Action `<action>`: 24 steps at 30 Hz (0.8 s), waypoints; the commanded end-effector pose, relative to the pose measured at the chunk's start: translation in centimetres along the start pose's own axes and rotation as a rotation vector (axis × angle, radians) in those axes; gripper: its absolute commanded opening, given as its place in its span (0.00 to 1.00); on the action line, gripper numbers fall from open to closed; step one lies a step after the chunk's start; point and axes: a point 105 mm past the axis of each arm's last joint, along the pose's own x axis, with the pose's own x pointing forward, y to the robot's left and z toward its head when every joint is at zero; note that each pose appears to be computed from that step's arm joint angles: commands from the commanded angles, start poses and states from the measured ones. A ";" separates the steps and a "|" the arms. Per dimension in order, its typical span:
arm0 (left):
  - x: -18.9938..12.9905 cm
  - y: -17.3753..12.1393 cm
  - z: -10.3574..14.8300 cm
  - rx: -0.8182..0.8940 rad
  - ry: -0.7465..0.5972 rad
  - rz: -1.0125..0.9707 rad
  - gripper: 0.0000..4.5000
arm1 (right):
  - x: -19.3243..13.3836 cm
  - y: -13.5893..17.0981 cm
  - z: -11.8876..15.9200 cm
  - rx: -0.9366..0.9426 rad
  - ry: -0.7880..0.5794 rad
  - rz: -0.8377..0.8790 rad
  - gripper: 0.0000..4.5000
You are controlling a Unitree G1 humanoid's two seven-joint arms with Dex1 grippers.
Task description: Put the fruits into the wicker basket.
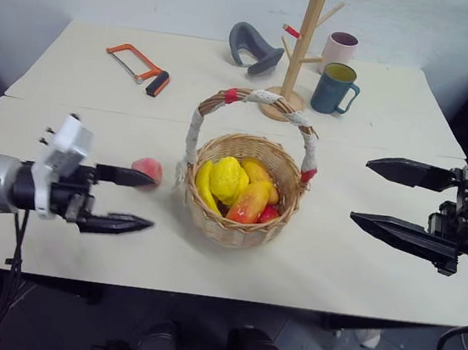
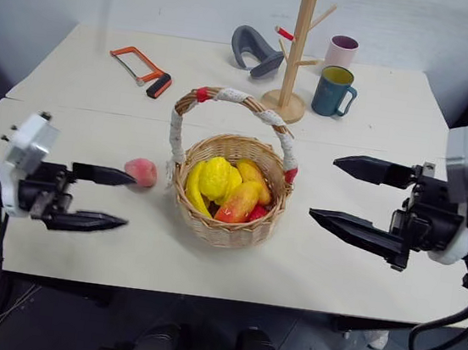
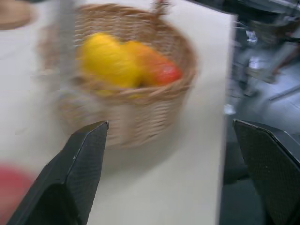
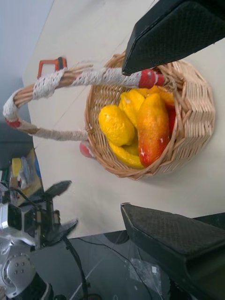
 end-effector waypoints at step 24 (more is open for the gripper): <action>7.0 7.3 -2.9 0.277 0.191 0.211 0.87 | 1.3 0.3 1.9 -0.019 -0.061 -0.015 1.00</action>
